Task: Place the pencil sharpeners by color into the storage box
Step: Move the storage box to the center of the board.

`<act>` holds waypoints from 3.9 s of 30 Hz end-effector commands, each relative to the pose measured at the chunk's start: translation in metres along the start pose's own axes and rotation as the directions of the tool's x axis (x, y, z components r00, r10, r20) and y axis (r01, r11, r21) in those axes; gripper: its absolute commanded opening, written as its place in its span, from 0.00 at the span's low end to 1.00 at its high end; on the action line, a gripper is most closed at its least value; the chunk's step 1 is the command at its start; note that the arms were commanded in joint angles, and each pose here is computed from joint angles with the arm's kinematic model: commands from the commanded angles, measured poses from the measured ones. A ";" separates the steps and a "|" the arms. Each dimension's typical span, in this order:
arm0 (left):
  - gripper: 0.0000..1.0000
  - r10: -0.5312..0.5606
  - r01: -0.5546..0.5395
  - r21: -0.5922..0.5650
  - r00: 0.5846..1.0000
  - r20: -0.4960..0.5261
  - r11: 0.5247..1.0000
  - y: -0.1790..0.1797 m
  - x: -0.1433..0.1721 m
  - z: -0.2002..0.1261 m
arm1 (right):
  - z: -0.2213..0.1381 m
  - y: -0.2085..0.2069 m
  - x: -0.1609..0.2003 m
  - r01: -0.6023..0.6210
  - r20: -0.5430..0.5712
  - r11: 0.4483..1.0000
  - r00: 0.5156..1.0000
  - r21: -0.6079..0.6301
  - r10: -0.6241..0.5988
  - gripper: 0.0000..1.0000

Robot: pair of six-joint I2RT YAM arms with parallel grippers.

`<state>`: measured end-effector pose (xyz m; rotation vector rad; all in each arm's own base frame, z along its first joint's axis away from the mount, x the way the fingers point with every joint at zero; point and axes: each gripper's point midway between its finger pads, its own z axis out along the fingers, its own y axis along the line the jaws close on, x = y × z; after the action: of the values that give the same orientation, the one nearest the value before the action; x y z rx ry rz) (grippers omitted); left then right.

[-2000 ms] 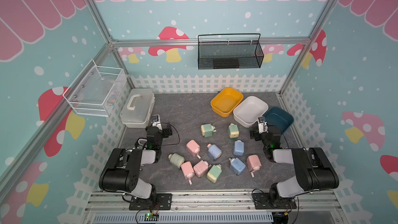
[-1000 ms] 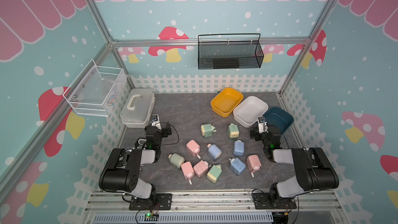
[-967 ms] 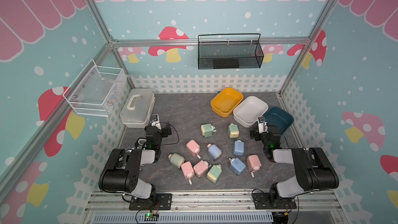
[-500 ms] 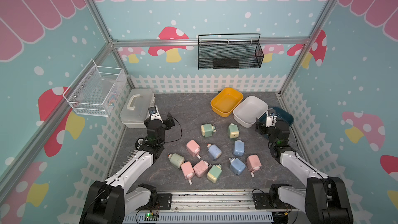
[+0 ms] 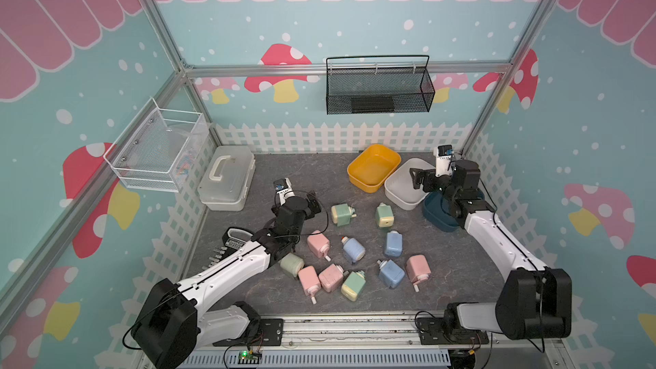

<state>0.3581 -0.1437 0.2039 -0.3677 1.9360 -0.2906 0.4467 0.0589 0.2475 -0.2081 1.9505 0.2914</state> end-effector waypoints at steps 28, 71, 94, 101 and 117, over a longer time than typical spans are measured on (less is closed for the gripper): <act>0.99 -0.279 0.275 -0.048 0.936 -0.215 0.960 0.020 0.035 0.028 | 0.169 0.146 0.100 0.351 -0.335 0.709 0.697 -0.612 -0.634 0.69; 0.99 -0.265 0.244 -0.127 0.944 -0.195 0.961 0.061 0.044 0.023 | 0.207 0.219 0.118 0.276 -0.402 0.778 0.731 -0.565 -0.552 0.12; 0.99 -0.233 0.214 -0.104 0.947 -0.221 0.971 0.059 0.045 0.020 | 0.192 0.176 0.130 0.328 -0.584 0.878 0.657 -0.348 -0.477 0.71; 0.99 -0.237 0.216 -0.113 0.944 -0.229 0.970 0.061 0.049 0.020 | 0.191 0.195 0.132 0.239 -0.576 0.884 0.684 -0.401 -0.447 0.33; 0.99 -0.243 0.216 -0.137 0.943 -0.228 0.967 0.071 0.048 0.023 | 0.216 0.265 0.107 0.088 -0.473 0.897 0.825 -0.433 -0.309 0.00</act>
<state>0.3562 -0.1032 0.1338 -0.6663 2.1361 -0.4201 0.5205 0.3496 0.0955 -0.9066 2.3991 0.4320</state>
